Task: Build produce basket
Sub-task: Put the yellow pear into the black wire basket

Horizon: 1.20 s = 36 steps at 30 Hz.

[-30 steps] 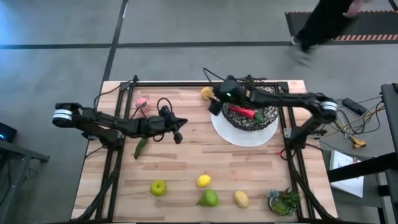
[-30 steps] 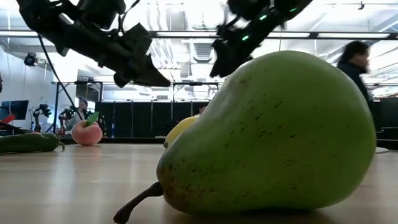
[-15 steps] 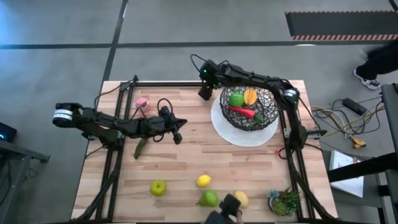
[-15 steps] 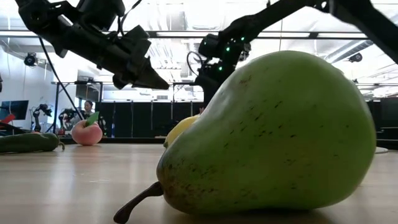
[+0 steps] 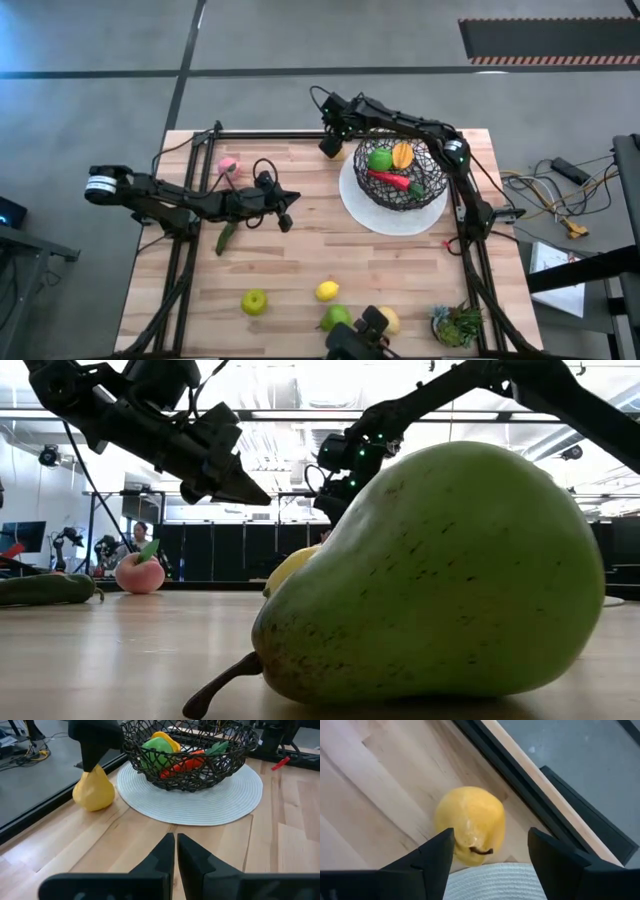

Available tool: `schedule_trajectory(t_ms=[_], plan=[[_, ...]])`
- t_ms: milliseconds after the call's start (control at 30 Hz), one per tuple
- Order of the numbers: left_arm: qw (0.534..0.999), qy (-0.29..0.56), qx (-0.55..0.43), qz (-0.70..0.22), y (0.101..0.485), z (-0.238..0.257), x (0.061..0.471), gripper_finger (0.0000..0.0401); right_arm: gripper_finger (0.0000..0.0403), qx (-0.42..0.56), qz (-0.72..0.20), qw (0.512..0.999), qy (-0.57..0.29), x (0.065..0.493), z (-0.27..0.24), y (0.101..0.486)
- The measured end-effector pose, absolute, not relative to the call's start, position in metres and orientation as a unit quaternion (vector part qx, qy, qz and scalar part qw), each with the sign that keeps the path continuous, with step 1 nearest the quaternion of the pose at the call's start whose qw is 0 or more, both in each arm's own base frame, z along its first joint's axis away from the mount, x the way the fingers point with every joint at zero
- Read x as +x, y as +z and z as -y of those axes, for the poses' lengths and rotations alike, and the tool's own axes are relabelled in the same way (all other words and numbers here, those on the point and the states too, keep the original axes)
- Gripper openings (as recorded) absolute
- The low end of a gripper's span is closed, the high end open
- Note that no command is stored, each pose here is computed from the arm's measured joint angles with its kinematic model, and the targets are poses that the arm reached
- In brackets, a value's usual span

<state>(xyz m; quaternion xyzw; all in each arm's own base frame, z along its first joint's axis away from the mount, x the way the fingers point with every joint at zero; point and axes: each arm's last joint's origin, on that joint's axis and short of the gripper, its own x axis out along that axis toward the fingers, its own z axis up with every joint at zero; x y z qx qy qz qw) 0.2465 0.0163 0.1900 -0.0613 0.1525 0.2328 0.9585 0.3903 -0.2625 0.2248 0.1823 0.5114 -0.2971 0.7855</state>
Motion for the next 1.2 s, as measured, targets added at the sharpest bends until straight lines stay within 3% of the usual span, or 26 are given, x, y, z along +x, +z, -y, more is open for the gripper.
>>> schedule_trajectory(t_ms=[333, 733, 867, 1033, 1200], plan=[[0.959, 0.233, -0.061, -0.153, 0.190, -0.016, 0.247, 0.0004, 0.0164, 0.188, -0.510, 0.789, -0.288, 0.390, 0.261, 0.226], [0.959, 0.233, -0.061, -0.153, 0.190, -0.016, 0.247, 0.0004, 0.0018, 0.157, -0.519, 0.796, -0.268, 0.393, 0.257, 0.228], [0.958, 0.232, -0.061, -0.155, 0.189, -0.016, 0.246, 0.0004, 0.0011, 0.130, -0.509, 0.812, -0.254, 0.394, 0.247, 0.244], [0.958, 0.232, -0.060, -0.157, 0.189, -0.016, 0.246, 0.0004, 0.0011, 0.093, -0.459, 0.849, -0.243, 0.386, 0.225, 0.290], [0.958, 0.232, -0.060, -0.158, 0.189, -0.016, 0.246, 0.0004, 0.0011, 0.075, -0.415, 0.875, -0.238, 0.356, 0.195, 0.332]])
